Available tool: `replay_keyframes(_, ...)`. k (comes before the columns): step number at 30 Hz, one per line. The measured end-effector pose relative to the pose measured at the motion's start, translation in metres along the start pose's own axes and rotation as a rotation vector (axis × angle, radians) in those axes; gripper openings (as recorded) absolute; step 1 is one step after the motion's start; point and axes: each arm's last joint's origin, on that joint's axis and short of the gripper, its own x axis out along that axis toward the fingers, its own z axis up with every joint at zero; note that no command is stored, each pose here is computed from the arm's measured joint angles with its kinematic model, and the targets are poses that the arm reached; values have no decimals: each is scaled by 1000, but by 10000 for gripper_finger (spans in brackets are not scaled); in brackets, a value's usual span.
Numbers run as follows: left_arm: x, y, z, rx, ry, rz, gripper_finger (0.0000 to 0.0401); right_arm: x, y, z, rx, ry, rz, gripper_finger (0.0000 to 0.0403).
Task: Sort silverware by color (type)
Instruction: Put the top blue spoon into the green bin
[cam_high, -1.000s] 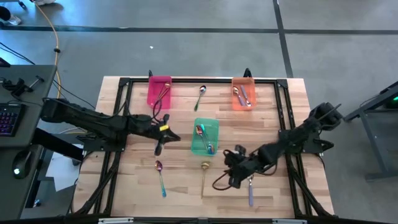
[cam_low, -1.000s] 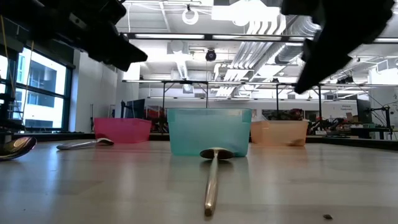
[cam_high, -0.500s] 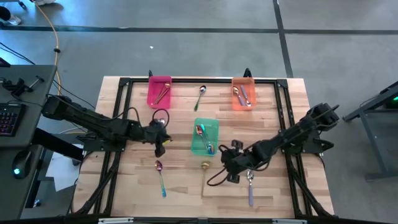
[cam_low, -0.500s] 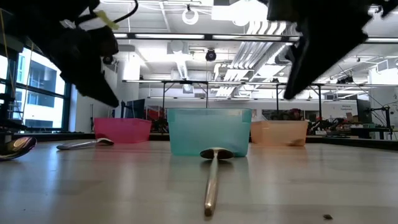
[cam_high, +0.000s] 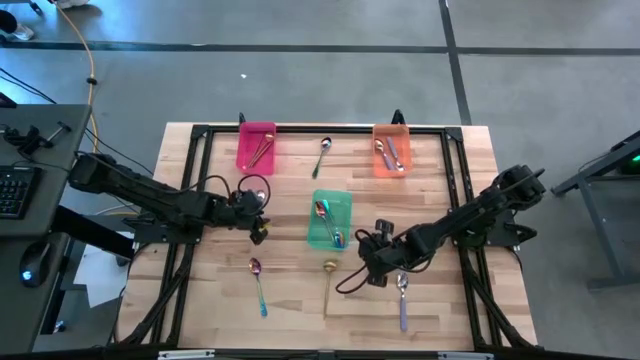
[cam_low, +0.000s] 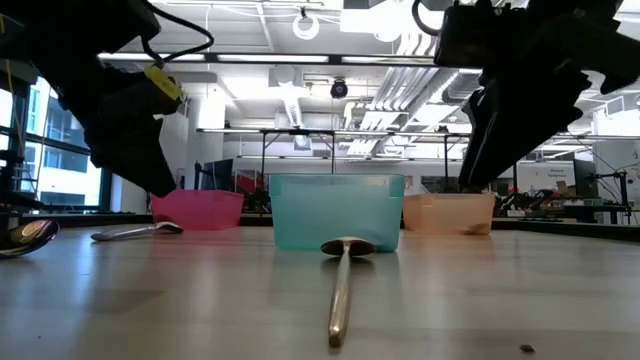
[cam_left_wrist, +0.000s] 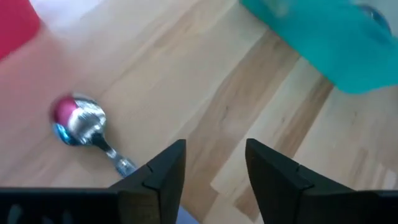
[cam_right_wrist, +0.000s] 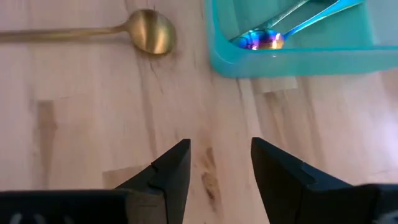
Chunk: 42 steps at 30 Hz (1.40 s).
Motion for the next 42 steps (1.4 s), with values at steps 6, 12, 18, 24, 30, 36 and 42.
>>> replay_keyframes(6, -1, -4, -1, 3, 4, -37, 163, 3, -16, -1, -71, 45, -113, 143)
replay_keyframes(12, 2, -3, 14, 31, -83, -72, 163, 4, -54, 12, -105, 77, -186, 93)
replay_keyframes(18, 2, 15, 70, 50, -197, 12, 163, -18, -91, 26, -117, 6, -253, 39)
replay_keyframes(24, 18, 38, 134, 73, -194, 0, 163, -28, -120, 12, -66, -186, -267, 7)
replay_keyframes(30, 53, 60, 190, 79, -173, -6, 163, -32, -145, -3, 12, -413, -298, 1)
replay_keyframes(36, 96, 82, 228, 65, -132, 0, 163, -47, -159, 1, 24, -536, -333, 1)
replay_keyframes(42, 139, 106, 243, 34, -46, 11, 163, -53, -168, 5, 24, -584, -363, 0)
